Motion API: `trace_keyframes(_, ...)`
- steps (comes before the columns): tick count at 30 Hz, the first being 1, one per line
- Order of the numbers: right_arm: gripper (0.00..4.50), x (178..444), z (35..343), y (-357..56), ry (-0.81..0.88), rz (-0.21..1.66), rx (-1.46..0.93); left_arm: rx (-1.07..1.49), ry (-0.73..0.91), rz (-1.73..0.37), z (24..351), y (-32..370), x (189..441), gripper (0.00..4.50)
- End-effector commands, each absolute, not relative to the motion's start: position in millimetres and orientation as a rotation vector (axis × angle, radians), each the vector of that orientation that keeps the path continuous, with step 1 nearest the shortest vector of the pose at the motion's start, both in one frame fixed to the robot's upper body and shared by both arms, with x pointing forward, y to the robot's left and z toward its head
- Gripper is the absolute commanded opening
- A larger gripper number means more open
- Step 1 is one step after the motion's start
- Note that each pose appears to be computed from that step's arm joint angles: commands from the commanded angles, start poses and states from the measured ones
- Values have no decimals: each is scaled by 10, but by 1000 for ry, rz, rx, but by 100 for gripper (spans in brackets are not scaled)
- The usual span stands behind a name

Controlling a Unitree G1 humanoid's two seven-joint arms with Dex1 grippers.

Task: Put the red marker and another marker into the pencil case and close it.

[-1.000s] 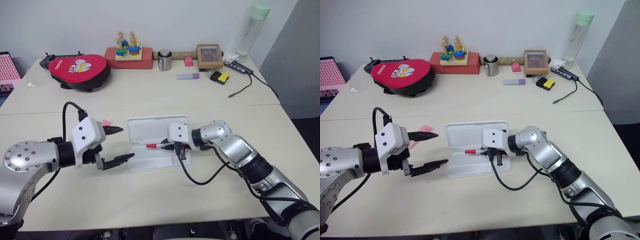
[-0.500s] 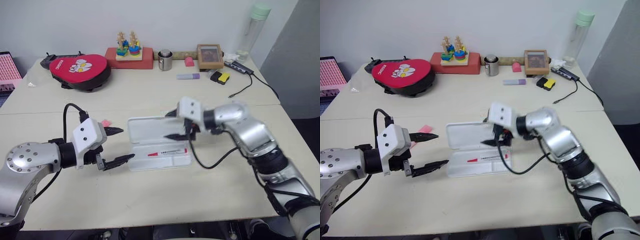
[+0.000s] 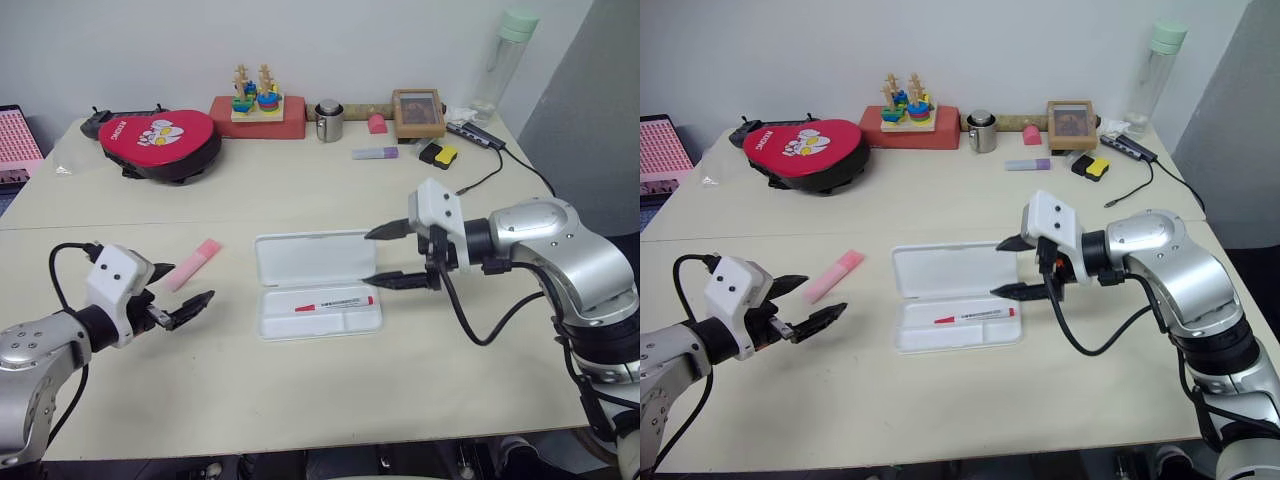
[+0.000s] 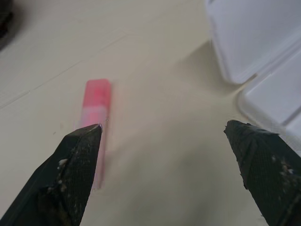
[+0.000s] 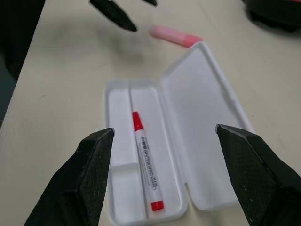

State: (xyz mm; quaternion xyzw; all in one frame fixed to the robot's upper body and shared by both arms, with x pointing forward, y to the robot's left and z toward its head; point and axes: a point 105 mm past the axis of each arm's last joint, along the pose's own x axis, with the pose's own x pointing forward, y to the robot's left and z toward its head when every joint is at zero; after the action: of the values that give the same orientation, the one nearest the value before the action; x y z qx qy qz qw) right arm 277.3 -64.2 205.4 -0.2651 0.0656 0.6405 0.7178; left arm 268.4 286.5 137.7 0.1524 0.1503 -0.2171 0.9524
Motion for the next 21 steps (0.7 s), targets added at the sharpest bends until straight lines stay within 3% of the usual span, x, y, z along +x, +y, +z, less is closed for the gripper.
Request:
trace_keyframes(1,363,2669,2091,-584,97,1456,-630,324,257,-425,1461,2949,2770,450)
trace_keyframes(6,363,2738,1931,-571,91,1434,-699,315,284,-430,1394,3064,2954,450)
trace_keyframes(21,363,2761,1980,-438,45,1403,-715,344,344,-465,1227,3166,3357,450)
